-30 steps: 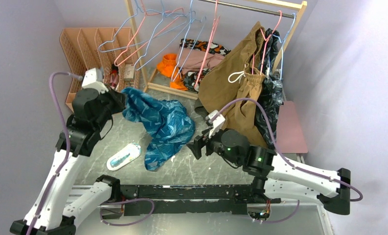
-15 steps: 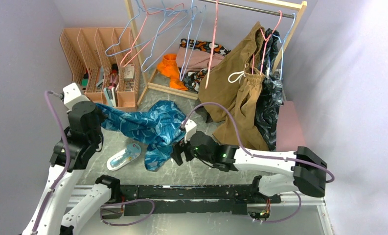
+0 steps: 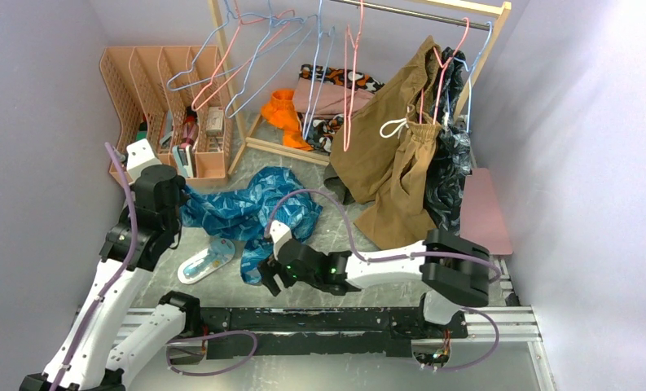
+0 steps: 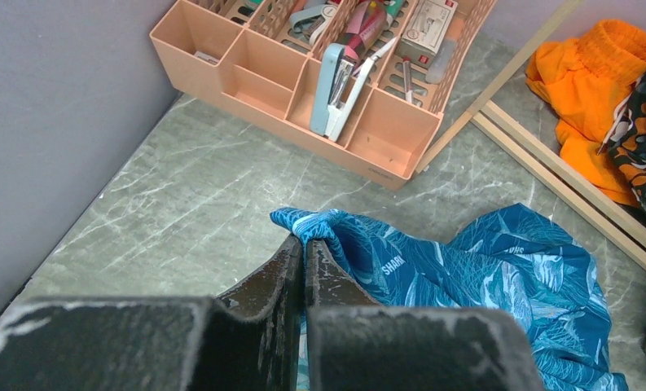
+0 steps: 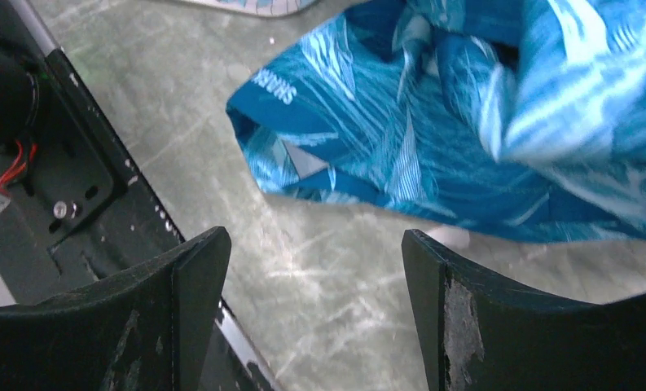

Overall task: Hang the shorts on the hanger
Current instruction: Adjust the shorts at the center of the board.

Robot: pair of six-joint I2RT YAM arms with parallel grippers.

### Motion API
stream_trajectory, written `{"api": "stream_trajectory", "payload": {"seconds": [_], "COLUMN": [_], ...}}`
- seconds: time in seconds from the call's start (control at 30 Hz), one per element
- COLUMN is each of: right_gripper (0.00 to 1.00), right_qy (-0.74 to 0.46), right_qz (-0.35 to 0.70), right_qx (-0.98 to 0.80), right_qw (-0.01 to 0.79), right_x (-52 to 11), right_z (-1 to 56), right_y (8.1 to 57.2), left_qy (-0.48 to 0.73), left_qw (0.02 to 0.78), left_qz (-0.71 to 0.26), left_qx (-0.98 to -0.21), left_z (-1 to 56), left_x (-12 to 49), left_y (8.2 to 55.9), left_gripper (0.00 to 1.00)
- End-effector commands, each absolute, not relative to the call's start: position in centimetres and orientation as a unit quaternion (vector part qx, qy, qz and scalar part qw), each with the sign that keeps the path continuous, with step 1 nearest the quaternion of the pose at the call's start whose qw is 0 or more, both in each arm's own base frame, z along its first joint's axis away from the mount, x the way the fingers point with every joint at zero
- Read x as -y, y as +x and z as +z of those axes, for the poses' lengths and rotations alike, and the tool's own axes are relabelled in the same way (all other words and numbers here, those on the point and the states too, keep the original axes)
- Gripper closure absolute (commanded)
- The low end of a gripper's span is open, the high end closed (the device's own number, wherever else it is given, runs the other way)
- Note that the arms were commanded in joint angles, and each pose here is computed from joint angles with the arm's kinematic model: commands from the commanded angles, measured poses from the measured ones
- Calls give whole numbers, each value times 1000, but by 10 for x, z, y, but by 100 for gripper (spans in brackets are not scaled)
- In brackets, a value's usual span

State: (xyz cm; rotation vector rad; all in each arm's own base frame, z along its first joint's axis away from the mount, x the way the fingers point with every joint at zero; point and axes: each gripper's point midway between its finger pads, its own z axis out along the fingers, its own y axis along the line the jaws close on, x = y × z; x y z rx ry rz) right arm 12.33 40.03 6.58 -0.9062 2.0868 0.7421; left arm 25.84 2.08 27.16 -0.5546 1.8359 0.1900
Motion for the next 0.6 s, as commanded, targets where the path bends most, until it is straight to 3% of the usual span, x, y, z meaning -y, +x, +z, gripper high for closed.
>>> {"api": "stream_trajectory", "payload": {"seconds": [0.0,0.3,0.5,0.57], "right_gripper": [19,22,38,53], "right_qy": [-356,-362,-345,-337], "right_qz": [294,238,164,148], "right_qx": [-793,-814,-844,-849], "right_qw": [398,387,375,379], "right_x": [-431,-436,-414,-406], "right_z": [77,38,8,4], "right_y": [136,146,155,158], "left_qy": [-231,-229,-226,-226], "left_qw": [586,582,581,583], "left_qz": [74,58,53,50], "left_qx": [-773,-778,-780,-778], "left_z": [282,277,275,276], "left_x": [-20,-18,-17,-16], "left_y": [257,249,246,245], "left_gripper": [93,93,93,93]}}
